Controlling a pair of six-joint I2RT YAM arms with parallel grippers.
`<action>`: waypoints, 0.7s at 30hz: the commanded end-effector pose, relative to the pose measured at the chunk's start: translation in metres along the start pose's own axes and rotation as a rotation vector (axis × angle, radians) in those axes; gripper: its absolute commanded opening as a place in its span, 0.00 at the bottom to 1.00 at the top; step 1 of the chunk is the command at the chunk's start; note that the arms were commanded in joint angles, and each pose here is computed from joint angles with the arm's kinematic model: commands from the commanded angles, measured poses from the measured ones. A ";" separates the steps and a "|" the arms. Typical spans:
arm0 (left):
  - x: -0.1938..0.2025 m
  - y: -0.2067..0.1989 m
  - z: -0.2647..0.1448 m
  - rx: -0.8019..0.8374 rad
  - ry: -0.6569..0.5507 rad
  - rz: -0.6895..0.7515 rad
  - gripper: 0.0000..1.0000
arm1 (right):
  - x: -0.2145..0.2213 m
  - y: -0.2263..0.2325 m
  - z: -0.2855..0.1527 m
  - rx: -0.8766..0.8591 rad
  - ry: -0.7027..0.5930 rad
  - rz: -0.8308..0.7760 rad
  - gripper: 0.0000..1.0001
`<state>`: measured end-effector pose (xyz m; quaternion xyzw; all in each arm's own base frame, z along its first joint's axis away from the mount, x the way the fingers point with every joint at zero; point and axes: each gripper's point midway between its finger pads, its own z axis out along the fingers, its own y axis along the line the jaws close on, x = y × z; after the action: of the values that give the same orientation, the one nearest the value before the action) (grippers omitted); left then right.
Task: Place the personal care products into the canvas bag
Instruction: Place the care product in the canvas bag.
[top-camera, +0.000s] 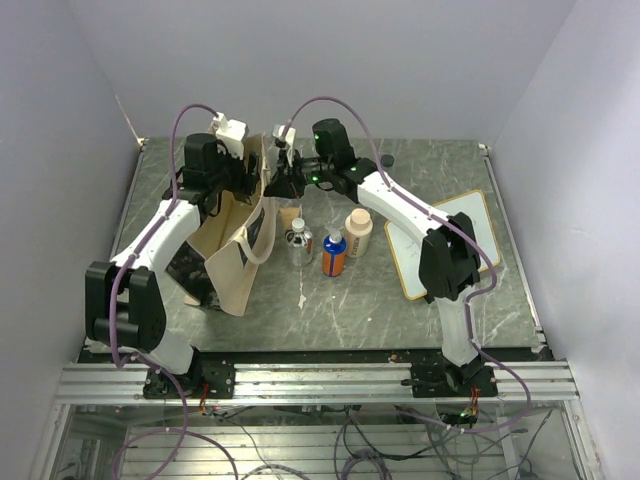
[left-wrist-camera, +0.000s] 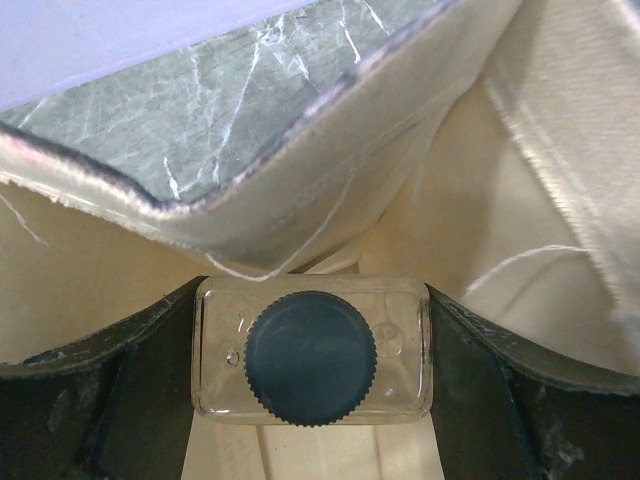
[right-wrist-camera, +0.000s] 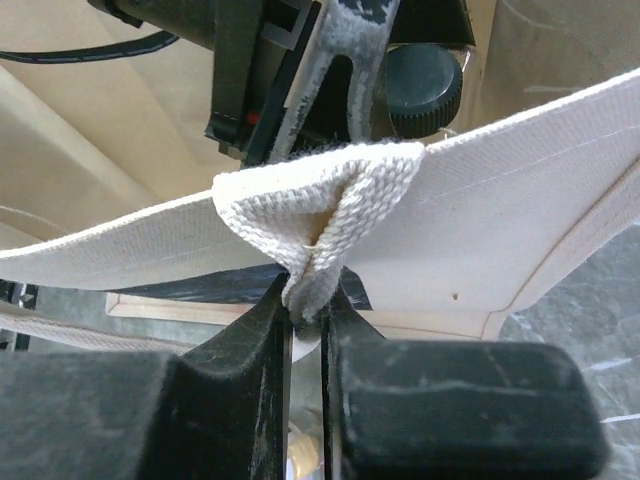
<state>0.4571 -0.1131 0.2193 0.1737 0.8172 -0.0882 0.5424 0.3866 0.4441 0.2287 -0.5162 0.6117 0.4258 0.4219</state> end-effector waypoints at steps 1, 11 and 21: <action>-0.069 0.011 -0.004 -0.006 -0.281 0.043 0.07 | -0.026 0.014 -0.013 -0.022 -0.049 -0.023 0.00; -0.059 0.008 0.003 0.050 -0.303 0.057 0.07 | -0.019 0.016 -0.018 -0.015 -0.025 -0.022 0.00; -0.021 0.004 0.018 0.074 -0.239 0.065 0.07 | -0.029 0.023 -0.025 -0.024 -0.036 -0.034 0.00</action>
<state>0.4610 -0.1098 0.1821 0.1860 0.8069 -0.1153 0.5487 0.3776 0.4371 0.2327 -0.5146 0.6139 0.4310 0.4153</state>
